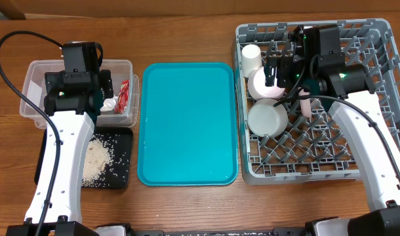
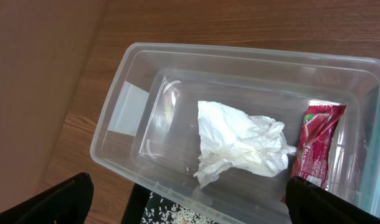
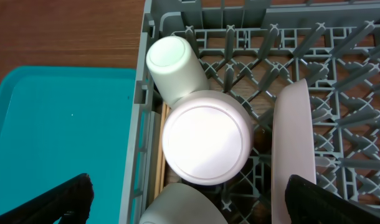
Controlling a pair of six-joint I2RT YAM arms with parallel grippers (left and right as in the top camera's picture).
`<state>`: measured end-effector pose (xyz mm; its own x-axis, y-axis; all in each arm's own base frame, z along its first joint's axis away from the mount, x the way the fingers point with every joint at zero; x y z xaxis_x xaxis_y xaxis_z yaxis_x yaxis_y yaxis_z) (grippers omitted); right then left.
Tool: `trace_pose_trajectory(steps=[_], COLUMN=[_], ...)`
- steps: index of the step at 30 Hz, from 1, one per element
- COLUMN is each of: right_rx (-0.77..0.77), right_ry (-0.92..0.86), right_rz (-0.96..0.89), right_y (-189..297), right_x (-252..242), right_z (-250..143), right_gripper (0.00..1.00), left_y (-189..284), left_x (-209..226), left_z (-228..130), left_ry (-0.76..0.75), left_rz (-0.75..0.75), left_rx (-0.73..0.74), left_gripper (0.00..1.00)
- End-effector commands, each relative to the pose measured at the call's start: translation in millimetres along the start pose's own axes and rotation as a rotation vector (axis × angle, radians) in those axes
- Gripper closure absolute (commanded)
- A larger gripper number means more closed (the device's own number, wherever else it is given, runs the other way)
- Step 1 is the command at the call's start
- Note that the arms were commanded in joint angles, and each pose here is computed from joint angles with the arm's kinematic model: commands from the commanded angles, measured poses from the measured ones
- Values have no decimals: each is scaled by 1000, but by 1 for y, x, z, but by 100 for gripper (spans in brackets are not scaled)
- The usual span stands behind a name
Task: Sort waste into correct bins and load items into the dishwasher
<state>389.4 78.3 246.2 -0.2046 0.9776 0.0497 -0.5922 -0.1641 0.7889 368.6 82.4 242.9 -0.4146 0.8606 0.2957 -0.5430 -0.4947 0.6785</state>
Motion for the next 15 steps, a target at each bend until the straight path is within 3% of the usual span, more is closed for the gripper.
trace_pose_trajectory(steps=[1,9,15], right_rx=[-74,-399,-635], right_ry=[5,13,14], right_rz=[-8,-72,-80], right_y=[23,141,234], right_x=[1,-3,0], right_z=[15,36,21], right_gripper=[0,0,0], left_y=[6,6,6], left_x=[6,6,6], left_z=[8,8,8], left_ry=[-3,-3,-3], left_rz=[13,13,13], left_rx=[-27,-27,-27], left_gripper=[0,0,0])
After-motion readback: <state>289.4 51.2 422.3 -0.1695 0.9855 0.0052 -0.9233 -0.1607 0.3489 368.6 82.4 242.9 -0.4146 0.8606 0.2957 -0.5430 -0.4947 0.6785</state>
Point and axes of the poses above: each gripper's point midway between its finger pads, its own y axis back along the fingers, its own x axis along the line the jaws close on, z = x × y, the point moved 3 cm from there along y, back along the fingers, and after that the axes turned 8 degrees about y, right-handed, at the moved point
